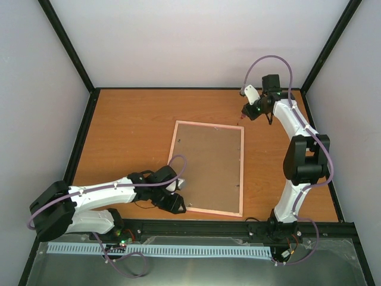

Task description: Take the photo out of the frame

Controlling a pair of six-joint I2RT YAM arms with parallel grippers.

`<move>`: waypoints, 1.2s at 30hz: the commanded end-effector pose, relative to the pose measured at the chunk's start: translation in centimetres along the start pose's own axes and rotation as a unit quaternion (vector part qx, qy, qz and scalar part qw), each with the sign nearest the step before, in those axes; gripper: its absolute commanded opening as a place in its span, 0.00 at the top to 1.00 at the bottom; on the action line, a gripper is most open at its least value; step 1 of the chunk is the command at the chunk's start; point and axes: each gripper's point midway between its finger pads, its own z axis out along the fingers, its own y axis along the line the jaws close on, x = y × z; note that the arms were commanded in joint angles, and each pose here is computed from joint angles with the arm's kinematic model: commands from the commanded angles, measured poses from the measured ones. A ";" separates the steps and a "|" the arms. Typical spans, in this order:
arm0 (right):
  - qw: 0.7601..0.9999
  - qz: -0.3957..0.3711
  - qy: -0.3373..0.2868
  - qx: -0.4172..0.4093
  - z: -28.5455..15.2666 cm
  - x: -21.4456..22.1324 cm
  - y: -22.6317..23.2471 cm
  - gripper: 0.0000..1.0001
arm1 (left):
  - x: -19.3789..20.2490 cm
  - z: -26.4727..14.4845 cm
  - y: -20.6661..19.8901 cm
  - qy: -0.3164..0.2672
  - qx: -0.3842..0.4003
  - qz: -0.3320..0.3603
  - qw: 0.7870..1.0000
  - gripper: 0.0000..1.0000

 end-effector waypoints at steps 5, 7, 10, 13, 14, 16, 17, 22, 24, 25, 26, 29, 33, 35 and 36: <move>0.999 -0.026 0.021 -0.011 -0.1 1.6 0.7 0.97 | 1.4 0.4 1.0 0.021 -0.018 -0.055 0.998 0.44; 0.999 -0.028 0.027 -0.009 0.0 2.0 0.7 0.97 | 1.3 0.5 1.2 0.019 -0.022 -0.061 0.998 0.44; 0.999 -0.030 0.037 -0.012 0.1 2.6 0.9 0.97 | 1.3 0.7 1.5 0.020 -0.030 -0.071 0.997 0.44; 0.998 -0.031 0.043 -0.018 0.1 2.8 1.2 0.97 | 1.1 0.6 2.7 0.011 -0.061 -0.089 0.994 0.42; 0.998 -0.032 0.045 -0.018 -0.1 2.9 1.2 0.97 | 1.1 0.6 3.0 0.012 -0.066 -0.094 0.993 0.42; 0.998 -0.035 0.048 -0.016 -0.4 3.1 1.3 0.97 | 1.2 0.6 3.3 0.015 -0.073 -0.101 0.992 0.42; 0.998 -0.038 0.049 -0.014 -0.6 3.2 1.4 0.97 | 1.3 0.6 3.5 0.015 -0.076 -0.103 0.992 0.42; 0.997 -0.047 0.061 -0.009 -0.8 4.5 1.8 0.97 | 1.6 0.6 3.4 0.023 -0.064 -0.105 0.992 0.47; 0.997 -0.046 0.065 -0.009 -0.8 4.8 1.9 0.97 | 2.0 0.5 2.4 0.036 -0.036 -0.097 0.994 0.50; 0.997 -0.045 0.066 -0.011 -0.7 5.0 2.0 0.97 | 2.3 0.6 1.9 0.043 -0.020 -0.092 0.995 0.51; 0.997 -0.044 0.066 -0.012 -0.6 5.0 2.0 0.97 | 2.4 0.5 1.7 0.045 -0.016 -0.090 0.995 0.51; 0.997 -0.042 0.066 -0.015 -0.5 5.1 2.1 0.97 | 1.6 0.1 2.6 0.025 -0.049 -0.098 0.994 0.46; 0.996 -0.040 0.071 -0.018 -0.6 5.6 2.4 0.97 | -0.1 -0.6 4.3 -0.013 -0.107 -0.115 0.988 0.43; 0.996 -0.045 0.076 -0.015 -1.0 5.9 2.6 0.97 | -1.3 -1.2 5.0 -0.034 -0.123 -0.128 0.984 0.43; 0.996 -0.048 0.077 -0.014 -1.1 6.1 2.7 0.97 | -2.0 -1.7 5.5 -0.047 -0.126 -0.136 0.982 0.43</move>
